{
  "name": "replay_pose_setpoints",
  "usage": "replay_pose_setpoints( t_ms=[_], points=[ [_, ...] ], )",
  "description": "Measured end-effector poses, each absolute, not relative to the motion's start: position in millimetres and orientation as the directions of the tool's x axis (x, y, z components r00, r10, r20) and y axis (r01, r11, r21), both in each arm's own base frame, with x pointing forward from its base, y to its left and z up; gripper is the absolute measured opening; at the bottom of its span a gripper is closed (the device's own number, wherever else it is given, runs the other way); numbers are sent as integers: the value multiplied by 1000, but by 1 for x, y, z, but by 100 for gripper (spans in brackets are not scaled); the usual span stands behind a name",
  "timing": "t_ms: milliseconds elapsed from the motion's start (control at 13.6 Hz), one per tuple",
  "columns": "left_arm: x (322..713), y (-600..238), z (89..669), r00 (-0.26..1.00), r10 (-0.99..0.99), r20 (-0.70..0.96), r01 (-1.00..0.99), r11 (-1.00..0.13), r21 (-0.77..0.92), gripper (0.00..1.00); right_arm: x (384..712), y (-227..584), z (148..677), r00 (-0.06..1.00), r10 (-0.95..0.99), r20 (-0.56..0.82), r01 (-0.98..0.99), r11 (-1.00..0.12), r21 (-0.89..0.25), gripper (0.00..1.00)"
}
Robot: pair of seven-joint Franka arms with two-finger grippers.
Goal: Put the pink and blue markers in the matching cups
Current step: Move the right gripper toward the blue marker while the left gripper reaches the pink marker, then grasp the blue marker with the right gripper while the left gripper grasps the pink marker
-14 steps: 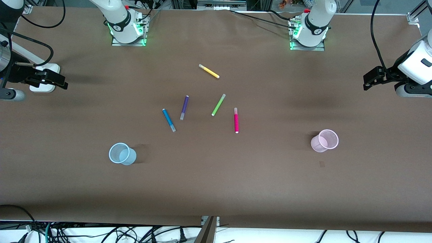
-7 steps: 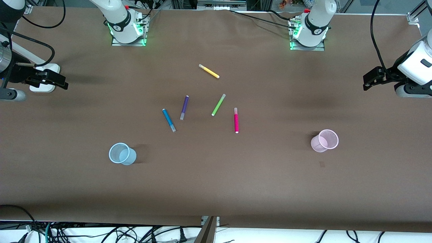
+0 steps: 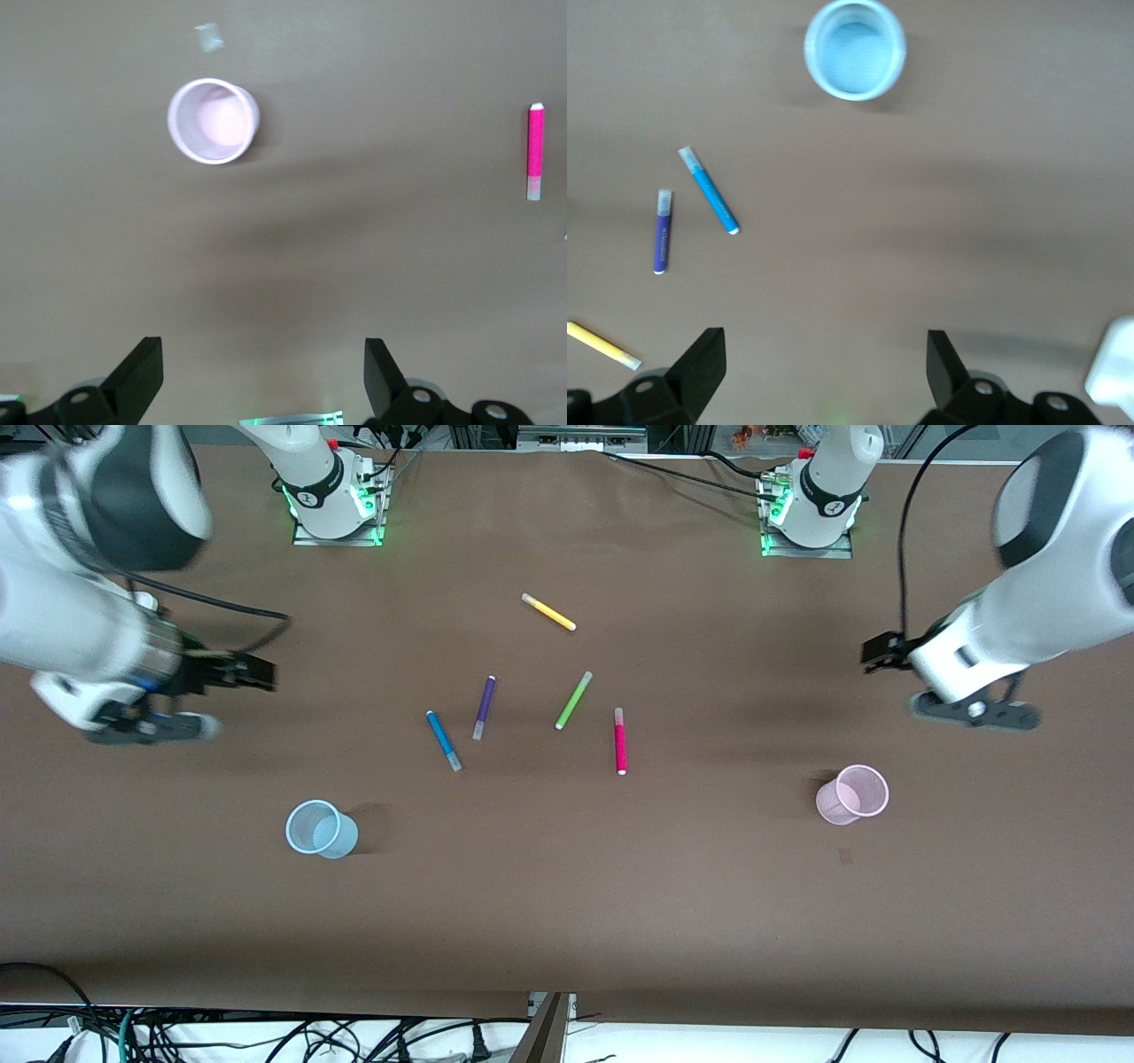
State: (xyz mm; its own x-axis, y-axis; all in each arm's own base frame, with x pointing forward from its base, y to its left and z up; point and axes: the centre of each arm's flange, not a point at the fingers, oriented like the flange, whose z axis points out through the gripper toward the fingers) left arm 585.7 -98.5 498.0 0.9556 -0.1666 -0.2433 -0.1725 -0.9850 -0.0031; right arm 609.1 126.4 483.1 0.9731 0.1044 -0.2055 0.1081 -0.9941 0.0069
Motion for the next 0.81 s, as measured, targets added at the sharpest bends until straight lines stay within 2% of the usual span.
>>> replay_pose_setpoints(
  t_ms=[368,589,811],
  points=[
    [603,-218,410,961,-201,-192,-200,-979,23,100,628,232,347,949,240,-205,246,-969,7,100],
    [592,-298,349,968,-186,-167,-185,-982,18,100,630,270,272,944,273,-184,275,-961,-14,100],
    [569,-359,295,965,-206,-162,-206,-978,17,100,623,290,226,935,300,-191,303,-953,-10,100]
  ],
)
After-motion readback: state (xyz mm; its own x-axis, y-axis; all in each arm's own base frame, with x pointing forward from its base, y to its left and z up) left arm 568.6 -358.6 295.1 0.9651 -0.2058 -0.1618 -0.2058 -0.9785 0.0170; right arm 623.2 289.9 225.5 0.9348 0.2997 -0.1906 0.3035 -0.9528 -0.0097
